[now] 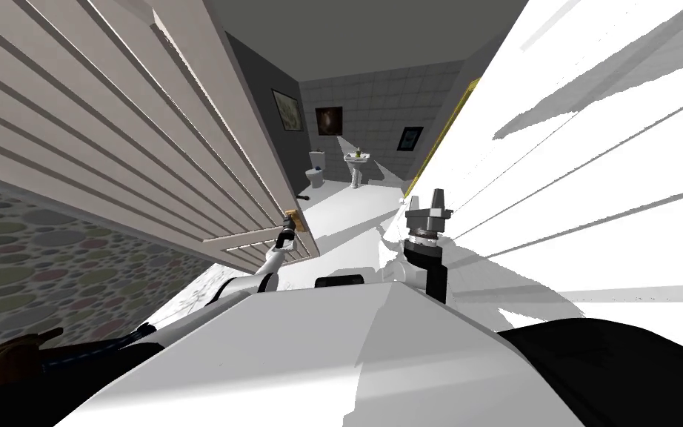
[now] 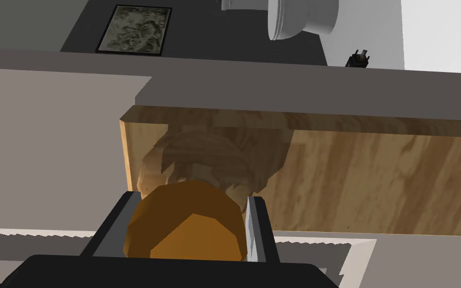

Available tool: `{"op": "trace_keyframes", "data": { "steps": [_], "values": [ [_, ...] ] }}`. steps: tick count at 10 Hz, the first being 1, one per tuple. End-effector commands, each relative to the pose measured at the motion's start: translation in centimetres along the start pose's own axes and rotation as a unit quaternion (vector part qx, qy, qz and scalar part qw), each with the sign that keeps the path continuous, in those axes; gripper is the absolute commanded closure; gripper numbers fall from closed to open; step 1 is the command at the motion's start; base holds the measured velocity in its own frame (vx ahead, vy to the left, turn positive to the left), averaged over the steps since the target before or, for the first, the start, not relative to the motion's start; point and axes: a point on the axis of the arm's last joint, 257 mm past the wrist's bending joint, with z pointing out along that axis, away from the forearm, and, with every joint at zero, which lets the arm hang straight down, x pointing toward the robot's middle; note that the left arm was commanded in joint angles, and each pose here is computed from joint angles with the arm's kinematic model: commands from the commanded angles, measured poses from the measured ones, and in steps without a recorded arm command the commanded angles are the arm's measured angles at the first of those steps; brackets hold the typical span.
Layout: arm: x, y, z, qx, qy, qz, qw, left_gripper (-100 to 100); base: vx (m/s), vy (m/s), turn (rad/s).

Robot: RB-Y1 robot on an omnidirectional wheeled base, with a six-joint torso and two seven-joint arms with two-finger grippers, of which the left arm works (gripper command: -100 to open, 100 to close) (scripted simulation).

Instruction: Push the door open

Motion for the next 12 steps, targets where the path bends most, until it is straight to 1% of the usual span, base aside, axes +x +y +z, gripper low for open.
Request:
{"op": "trace_keyframes", "data": {
  "steps": [1,5,12],
  "values": [
    [-0.2,0.0,0.02,0.0,-0.002,0.0,1.0,100,0.141,-0.014,0.079],
    [-0.6,-0.1,0.08,0.001,-0.007,0.0,1.0,100,0.186,-0.024,0.085],
    [-1.7,-0.1,0.2,0.001,-0.021,0.001,0.9998,100,0.205,-0.048,0.127]
  ]
}}
